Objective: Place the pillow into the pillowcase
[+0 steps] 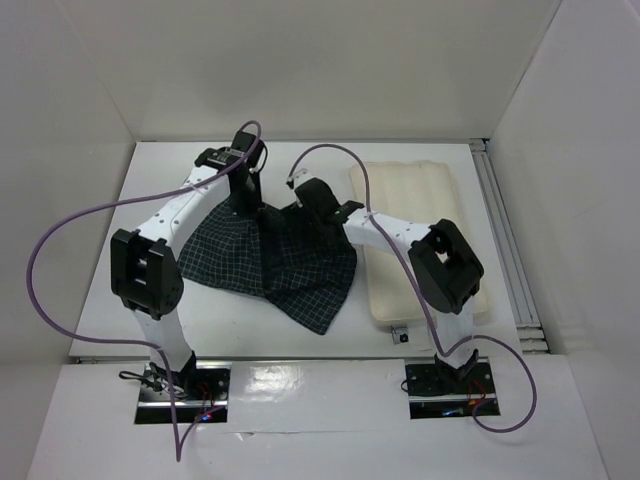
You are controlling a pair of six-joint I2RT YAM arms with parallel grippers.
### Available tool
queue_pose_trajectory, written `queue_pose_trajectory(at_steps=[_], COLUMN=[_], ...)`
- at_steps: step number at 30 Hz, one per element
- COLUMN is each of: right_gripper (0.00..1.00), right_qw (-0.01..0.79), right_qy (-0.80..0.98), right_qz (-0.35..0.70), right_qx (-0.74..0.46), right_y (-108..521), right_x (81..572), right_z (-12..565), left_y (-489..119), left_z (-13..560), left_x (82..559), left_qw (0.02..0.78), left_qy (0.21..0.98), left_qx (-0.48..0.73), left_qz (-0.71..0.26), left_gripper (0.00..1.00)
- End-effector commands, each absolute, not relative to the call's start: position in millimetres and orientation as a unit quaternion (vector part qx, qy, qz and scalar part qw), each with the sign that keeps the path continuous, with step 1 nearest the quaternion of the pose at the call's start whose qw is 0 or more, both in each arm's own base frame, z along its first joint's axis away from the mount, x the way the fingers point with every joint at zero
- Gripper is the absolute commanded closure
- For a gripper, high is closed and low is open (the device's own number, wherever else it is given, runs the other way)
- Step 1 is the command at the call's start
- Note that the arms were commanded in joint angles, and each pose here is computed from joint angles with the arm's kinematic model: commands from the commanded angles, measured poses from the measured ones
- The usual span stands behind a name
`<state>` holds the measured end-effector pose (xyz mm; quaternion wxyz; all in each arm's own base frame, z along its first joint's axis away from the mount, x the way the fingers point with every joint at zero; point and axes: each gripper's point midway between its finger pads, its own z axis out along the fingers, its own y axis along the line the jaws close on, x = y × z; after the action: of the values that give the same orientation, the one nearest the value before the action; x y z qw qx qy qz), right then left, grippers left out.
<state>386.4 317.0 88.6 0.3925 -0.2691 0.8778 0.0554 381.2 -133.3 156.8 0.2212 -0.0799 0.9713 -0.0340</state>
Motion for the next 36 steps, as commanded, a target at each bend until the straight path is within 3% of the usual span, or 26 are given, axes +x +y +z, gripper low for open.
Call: queue_pose_trajectory(at_steps=[1, 3, 7, 8, 11, 15, 23, 27, 30, 36], right_gripper=[0.10, 0.20, 0.78, 1.00, 1.00, 1.00, 1.00, 0.18, 0.06, 0.08], right_qw=[0.466, 0.474, 0.453, 0.451, 0.469, 0.491, 0.427, 0.449, 0.469, 0.428], right_qy=[0.844, 0.841, 0.837, 0.837, 0.832, 0.851, 0.901, 0.891, 0.882, 0.901], right_qz=[0.071, 0.103, 0.162, 0.168, 0.178, 0.151, 0.055, 0.055, 0.056, -0.036], right_qx=[-0.256, -0.241, -0.262, -0.261, -0.237, -0.112, -0.053, -0.033, 0.013, 0.061], right_y=[324.4, 321.9, 329.5, 326.1, 319.9, 283.0, 266.6, 252.3, 225.0, 177.5], right_x=[435.4, 450.2, 451.0, 453.3, 455.7, 468.0, 500.0, 486.5, 472.6, 469.9], right_z=[117.0, 118.1, 111.2, 111.4, 125.0, 134.9, 79.7, 117.3, 149.9, 131.0], left_y=[-137.9, -138.9, -140.6, -140.6, -136.7, -143.1, -163.7, -165.7, -165.4, -168.4], left_z=[162.2, 162.8, 163.8, 163.9, 154.1, 143.9, 106.7, 95.8, 104.3, 104.6], left_x=[387.2, 391.0, 395.8, 395.8, 398.3, 408.0, 441.4, 437.2, 437.5, 436.3], left_qw=[0.220, 0.222, 0.222, 0.222, 0.211, 0.207, 0.191, 0.177, 0.188, 0.185], left_qy=[0.972, 0.972, 0.972, 0.972, 0.974, 0.975, 0.979, 0.981, 0.979, 0.979], left_qx=[-0.073, -0.069, -0.069, -0.069, -0.073, -0.067, -0.047, -0.045, -0.040, -0.038], left_qz=[-0.038, -0.038, -0.038, -0.038, -0.032, -0.038, -0.058, -0.062, -0.066, -0.074], left_gripper=[1.00, 1.00, 1.00, 1.00, 1.00, 1.00, 1.00, 1.00, 1.00, 1.00])
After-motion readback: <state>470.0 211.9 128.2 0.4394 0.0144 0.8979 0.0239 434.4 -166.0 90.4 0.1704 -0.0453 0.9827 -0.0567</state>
